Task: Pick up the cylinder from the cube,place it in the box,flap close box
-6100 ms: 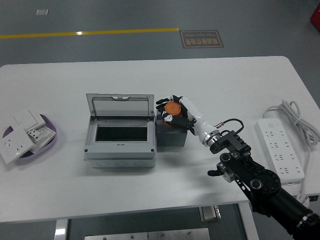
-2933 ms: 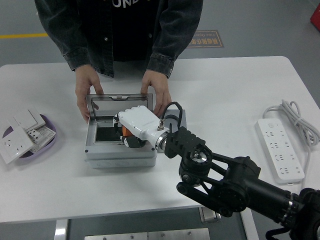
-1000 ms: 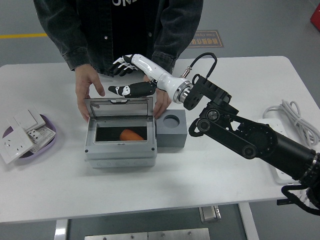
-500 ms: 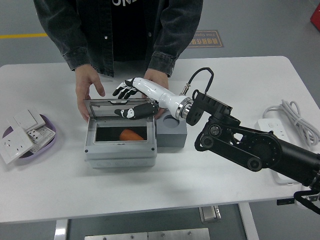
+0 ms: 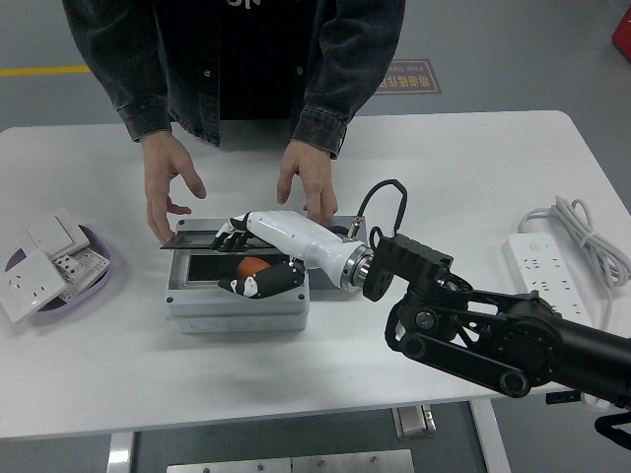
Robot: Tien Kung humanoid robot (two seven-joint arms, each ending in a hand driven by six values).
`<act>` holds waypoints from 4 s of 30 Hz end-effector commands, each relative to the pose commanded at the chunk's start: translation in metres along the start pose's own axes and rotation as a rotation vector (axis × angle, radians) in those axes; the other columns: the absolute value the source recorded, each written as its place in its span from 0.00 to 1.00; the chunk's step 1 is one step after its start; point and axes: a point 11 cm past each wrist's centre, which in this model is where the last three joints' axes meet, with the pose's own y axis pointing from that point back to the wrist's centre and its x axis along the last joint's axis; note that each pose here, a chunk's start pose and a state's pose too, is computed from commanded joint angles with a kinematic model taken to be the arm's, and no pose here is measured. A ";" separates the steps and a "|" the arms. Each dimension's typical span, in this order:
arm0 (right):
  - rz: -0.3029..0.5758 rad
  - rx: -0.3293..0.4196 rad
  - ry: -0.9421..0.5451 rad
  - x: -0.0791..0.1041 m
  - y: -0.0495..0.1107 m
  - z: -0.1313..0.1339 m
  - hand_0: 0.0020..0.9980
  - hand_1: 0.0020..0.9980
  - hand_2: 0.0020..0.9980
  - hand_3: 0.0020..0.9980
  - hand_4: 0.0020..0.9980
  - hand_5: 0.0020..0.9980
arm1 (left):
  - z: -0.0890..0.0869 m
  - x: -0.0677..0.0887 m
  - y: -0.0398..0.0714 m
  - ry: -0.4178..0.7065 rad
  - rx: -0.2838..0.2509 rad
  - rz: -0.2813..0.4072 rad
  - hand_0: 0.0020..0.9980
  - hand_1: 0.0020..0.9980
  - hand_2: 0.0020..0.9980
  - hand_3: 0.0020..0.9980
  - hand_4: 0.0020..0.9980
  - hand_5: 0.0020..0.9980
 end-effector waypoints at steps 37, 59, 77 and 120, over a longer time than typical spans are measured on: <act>0.417 -0.038 -0.327 0.096 0.074 0.066 0.65 0.64 0.66 0.69 0.69 0.35 | -0.013 -0.005 -0.001 0.023 0.017 -0.010 0.64 0.67 0.66 0.71 0.75 0.32; 0.780 -0.053 -0.898 0.076 0.158 0.159 0.71 0.67 0.68 0.69 0.69 0.33 | -0.025 0.000 0.000 0.030 0.037 -0.003 0.64 0.67 0.66 0.70 0.75 0.32; 0.730 -0.057 -0.896 0.064 0.151 0.155 0.73 0.67 0.69 0.69 0.72 0.33 | -0.046 0.017 0.002 0.011 0.081 0.025 0.64 0.67 0.66 0.70 0.75 0.32; 0.826 -0.071 -0.863 0.083 0.176 0.162 0.74 0.67 0.69 0.69 0.78 0.34 | -0.050 0.020 0.003 0.105 0.077 0.039 0.64 0.67 0.66 0.70 0.75 0.32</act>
